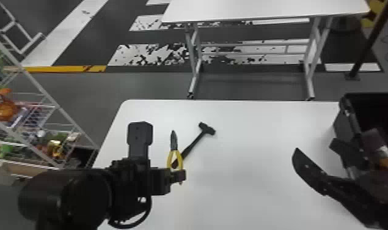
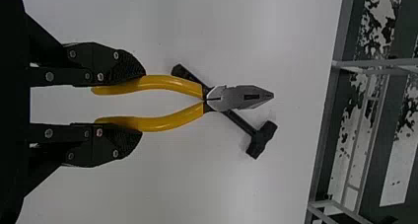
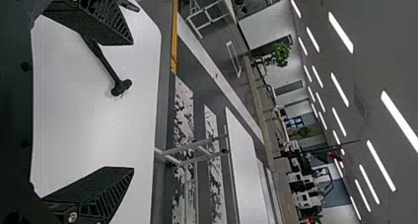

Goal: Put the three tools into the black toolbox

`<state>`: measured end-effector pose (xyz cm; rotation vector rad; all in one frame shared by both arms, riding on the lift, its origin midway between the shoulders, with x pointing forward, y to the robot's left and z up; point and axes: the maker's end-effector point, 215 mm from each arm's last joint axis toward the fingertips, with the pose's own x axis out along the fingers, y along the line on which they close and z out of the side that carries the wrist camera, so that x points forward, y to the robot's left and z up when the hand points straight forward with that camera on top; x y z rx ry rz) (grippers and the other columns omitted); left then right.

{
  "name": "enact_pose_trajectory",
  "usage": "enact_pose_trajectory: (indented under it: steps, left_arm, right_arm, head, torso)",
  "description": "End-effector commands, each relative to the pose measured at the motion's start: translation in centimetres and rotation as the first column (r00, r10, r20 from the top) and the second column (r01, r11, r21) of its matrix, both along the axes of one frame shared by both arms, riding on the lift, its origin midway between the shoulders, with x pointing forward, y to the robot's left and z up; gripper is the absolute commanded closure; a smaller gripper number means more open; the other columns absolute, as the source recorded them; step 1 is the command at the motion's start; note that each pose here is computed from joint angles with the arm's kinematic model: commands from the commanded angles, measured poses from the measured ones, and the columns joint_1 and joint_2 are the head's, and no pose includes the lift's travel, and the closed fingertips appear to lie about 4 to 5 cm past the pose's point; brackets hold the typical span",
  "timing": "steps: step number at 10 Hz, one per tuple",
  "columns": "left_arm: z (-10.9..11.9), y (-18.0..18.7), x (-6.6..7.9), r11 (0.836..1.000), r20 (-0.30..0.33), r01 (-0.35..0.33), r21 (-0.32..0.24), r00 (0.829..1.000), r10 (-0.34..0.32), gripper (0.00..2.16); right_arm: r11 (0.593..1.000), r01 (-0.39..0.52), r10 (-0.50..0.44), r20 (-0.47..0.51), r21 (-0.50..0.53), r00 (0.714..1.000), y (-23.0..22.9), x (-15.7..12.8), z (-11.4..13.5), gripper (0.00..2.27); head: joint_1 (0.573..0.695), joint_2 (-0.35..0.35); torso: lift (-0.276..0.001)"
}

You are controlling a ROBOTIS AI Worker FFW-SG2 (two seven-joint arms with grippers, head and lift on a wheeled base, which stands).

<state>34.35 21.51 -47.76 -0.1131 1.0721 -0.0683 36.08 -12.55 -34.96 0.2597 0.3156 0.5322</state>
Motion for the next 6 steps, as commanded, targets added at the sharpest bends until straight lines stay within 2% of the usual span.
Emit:
enact_pose_trajectory:
  steps: [1, 3, 5, 6]
  left_arm:
    - [-1.0, -2.1, -1.7, 0.997, -0.030, 0.073, 0.025, 0.997, -0.073, 1.61]
    - [-1.7, -4.9, -2.5, 0.986, -0.045, 0.152, 0.063, 0.988, -0.149, 1.61]
    - [-1.7, -6.4, -2.8, 0.980, -0.044, 0.184, 0.081, 0.982, -0.181, 1.61]
    - [-1.6, -7.0, -2.8, 0.977, -0.040, 0.196, 0.085, 0.980, -0.194, 1.61]
  right_arm:
    - [1.000, -0.009, 0.009, -0.030, 0.002, 1.000, 0.4, 0.1, -0.5, 0.09]
    - [1.000, -0.025, 0.025, -0.099, 0.008, 0.995, 0.9, 0.0, -2.3, 0.10]
    - [0.995, -0.081, 0.093, -0.244, 0.060, 0.965, 3.1, -0.3, -5.5, 0.10]
    - [0.992, -0.099, 0.116, -0.261, 0.079, 0.958, 4.4, 0.0, -5.9, 0.10]
  head:
    - [0.695, 0.150]
    - [0.695, 0.114]
    - [0.695, 0.090]
    - [0.695, 0.091]
  torso:
    - [-0.051]
    - [-0.051]
    - [-0.051]
    - [-0.051]
